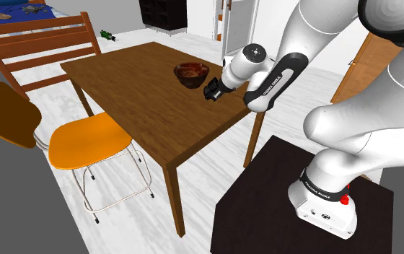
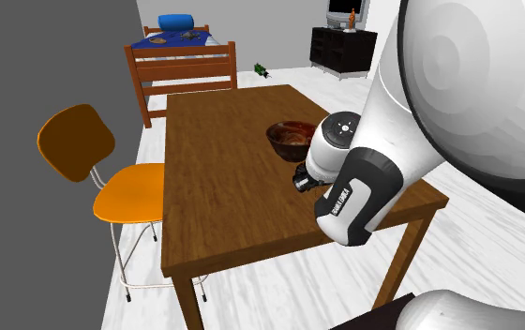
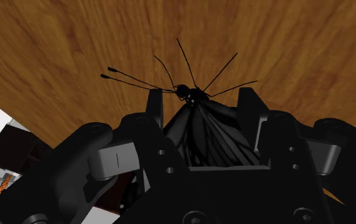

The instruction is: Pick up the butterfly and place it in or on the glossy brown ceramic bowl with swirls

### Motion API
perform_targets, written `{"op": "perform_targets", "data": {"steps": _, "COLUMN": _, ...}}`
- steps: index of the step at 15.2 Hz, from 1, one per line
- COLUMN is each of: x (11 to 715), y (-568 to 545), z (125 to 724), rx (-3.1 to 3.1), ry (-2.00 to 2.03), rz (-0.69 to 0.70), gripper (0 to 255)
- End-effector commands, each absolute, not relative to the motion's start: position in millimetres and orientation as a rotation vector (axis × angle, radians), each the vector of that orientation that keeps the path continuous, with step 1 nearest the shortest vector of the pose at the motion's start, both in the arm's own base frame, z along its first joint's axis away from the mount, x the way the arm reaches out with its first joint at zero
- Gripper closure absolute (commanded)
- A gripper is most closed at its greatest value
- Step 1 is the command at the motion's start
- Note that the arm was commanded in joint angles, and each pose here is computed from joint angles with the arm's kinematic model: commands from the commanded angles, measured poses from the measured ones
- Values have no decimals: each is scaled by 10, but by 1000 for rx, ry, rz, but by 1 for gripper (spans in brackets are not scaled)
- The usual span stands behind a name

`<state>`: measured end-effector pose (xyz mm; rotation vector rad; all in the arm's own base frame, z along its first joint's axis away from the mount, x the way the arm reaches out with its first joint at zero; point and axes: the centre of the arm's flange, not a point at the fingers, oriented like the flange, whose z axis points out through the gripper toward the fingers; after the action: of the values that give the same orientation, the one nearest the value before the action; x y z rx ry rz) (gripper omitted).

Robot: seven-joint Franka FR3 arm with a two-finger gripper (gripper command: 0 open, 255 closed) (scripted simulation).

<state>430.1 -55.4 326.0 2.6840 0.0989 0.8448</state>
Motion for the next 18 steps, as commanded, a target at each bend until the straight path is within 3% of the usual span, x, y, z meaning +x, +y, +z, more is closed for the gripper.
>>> {"op": "perform_targets", "data": {"steps": 1, "x": 4301, "y": -553, "z": 3258, "rx": 2685, "ry": 99, "rz": 844, "gripper": 255}}
{"op": "perform_targets", "data": {"steps": 7, "x": 4300, "y": -553, "z": 3257, "rx": 2685, "ry": 99, "rz": 844, "gripper": 255}}
{"op": "perform_targets", "data": {"steps": 18, "x": 4300, "y": -553, "z": 3838, "rx": 2685, "ry": 99, "rz": 844, "gripper": 255}}
